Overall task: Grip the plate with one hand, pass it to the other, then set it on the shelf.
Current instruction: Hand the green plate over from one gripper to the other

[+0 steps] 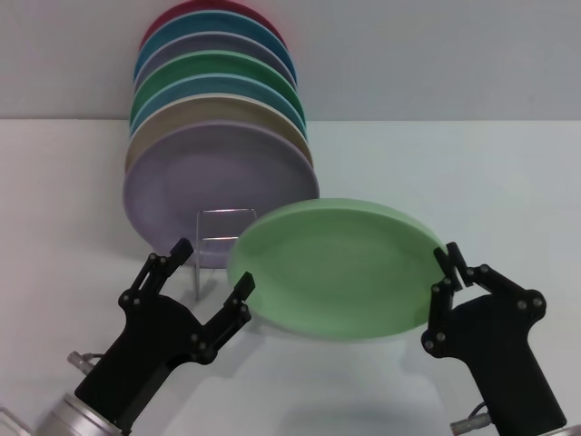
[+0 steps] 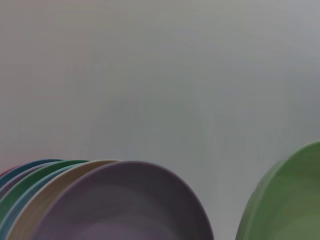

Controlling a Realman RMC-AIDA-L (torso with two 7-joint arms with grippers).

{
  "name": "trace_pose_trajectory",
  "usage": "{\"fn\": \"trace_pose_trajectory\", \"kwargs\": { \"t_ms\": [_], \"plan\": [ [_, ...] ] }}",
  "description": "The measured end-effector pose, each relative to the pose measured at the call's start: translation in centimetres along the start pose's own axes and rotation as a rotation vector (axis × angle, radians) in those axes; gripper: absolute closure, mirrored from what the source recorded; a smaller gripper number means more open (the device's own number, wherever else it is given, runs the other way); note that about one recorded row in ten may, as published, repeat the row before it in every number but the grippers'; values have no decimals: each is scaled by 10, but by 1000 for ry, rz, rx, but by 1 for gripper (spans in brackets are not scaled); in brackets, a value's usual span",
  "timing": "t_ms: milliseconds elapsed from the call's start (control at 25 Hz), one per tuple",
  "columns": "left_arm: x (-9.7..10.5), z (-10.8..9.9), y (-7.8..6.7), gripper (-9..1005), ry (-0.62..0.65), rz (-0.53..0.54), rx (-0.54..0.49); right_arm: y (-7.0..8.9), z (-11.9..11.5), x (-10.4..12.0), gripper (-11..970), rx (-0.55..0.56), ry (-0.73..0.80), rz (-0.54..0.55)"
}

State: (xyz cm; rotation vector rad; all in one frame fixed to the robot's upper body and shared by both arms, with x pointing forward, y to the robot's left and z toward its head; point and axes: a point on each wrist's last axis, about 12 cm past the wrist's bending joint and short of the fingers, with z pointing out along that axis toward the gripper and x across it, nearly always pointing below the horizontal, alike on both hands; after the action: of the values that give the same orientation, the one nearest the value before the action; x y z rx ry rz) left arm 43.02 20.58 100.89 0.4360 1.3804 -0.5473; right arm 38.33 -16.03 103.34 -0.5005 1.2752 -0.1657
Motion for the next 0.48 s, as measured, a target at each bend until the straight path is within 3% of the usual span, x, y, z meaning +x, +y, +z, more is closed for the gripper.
{"fn": "trace_pose_trajectory", "kwargs": {
  "t_ms": [480],
  "plan": [
    [1,6,2,172,13,5,2,1,3,1,943,-13,2,7]
  ]
}}
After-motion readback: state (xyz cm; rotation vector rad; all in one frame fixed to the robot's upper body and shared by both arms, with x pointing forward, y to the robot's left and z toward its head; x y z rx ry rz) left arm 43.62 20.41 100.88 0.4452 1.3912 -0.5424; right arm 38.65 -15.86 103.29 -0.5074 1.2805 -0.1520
